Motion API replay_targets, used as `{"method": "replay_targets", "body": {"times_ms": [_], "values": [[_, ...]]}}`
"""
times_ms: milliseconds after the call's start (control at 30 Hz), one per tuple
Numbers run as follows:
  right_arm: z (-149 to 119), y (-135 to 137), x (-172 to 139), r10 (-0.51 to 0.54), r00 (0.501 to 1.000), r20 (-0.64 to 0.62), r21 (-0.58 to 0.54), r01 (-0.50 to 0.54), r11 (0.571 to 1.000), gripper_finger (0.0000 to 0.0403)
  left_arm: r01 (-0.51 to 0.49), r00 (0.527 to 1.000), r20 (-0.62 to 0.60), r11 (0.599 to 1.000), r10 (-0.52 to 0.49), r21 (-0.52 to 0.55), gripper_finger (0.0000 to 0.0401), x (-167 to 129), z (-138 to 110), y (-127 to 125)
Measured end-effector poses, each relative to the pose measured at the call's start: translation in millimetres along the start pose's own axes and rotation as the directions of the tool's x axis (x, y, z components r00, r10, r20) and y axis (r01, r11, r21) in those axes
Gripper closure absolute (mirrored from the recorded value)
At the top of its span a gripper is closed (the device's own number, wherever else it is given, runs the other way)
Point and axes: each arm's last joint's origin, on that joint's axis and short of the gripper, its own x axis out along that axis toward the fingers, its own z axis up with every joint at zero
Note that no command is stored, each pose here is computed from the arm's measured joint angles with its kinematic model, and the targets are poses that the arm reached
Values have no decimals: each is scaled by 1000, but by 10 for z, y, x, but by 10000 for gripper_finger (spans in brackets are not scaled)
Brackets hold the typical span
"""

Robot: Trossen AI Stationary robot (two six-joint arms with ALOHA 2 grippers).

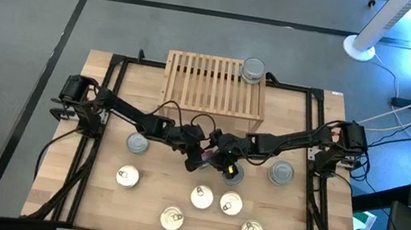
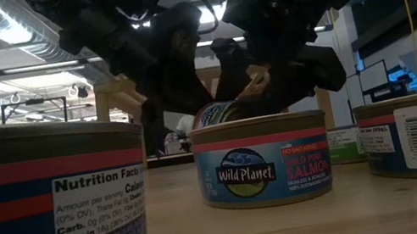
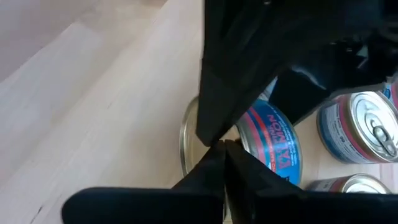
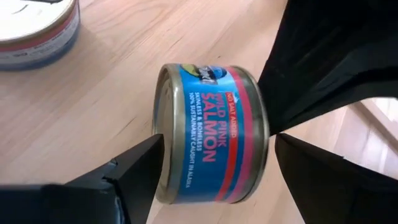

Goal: Stack canned seafood by type on shelf
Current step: Put the blue tuna can on the shelf

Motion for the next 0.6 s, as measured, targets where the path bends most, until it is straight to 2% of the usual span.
{"method": "replay_targets", "body": {"times_ms": [133,433,600], "values": [[-5,4,0,4,1000,-6,0,-4,1000,111,1,1000,2,1000,-1,2,401,0,2,-1],[-3,5,0,5,1000,-4,0,-5,1000,208,0,1000,-1,1000,0,3,401,0,-1,0],[-1,6,0,9,1000,1,0,-9,1000,206,-1,1000,-2,1000,1,3,401,0,-1,1]]}}
